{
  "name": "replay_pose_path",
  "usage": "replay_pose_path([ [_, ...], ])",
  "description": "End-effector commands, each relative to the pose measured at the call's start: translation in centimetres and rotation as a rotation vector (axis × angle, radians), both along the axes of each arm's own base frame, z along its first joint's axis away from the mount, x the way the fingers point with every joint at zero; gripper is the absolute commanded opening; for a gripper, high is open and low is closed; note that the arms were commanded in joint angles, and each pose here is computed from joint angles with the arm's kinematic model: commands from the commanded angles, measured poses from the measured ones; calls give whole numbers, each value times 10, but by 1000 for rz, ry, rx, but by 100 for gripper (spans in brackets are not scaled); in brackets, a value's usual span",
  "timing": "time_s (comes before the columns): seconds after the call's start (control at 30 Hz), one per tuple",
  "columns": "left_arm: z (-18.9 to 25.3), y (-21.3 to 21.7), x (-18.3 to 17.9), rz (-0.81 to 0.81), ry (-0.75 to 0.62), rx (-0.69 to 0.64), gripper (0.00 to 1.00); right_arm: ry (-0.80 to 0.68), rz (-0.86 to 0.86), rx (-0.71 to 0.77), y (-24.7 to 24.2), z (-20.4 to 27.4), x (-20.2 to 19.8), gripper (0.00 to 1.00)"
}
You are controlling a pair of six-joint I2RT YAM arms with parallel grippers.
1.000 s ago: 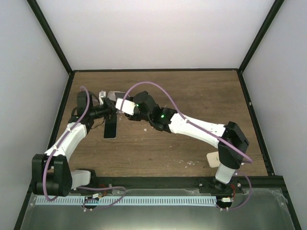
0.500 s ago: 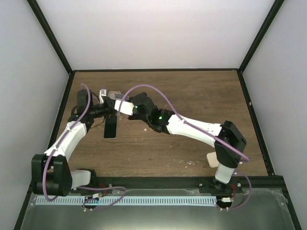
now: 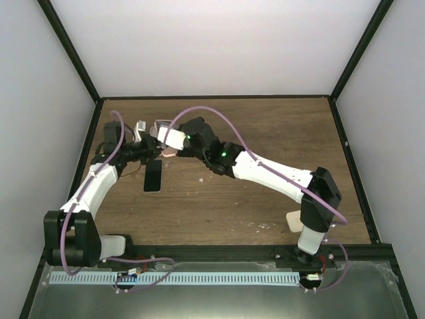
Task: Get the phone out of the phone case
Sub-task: Remove the phone case from the phone, then place the phone case at the center of the board.
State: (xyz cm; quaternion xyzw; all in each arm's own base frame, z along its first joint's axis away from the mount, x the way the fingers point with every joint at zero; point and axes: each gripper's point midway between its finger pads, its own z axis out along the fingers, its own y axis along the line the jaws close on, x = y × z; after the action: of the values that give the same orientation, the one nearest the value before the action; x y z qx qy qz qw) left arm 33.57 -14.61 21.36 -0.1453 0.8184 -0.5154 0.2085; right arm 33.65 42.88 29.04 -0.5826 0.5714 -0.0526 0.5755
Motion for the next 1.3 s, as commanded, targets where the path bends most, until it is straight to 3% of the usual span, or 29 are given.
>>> replay_pose_path([
  [0.0,-21,12,0,24,23,100,0,-105,-56,198,-12,91,10,1],
  [0.17,-37,32,6,68,28,197,0,-117,-68,201,-19,101,11,1],
  [0.6,-72,30,42,-167,-93,506,0,8,-135,176,-69,63,27,1],
  [0.83,-102,-2,69,-272,-29,536,0,47,-152,163,-77,49,27,1],
  [1.27,-140,-31,113,-336,67,465,3,78,-150,159,-74,40,29,1],
])
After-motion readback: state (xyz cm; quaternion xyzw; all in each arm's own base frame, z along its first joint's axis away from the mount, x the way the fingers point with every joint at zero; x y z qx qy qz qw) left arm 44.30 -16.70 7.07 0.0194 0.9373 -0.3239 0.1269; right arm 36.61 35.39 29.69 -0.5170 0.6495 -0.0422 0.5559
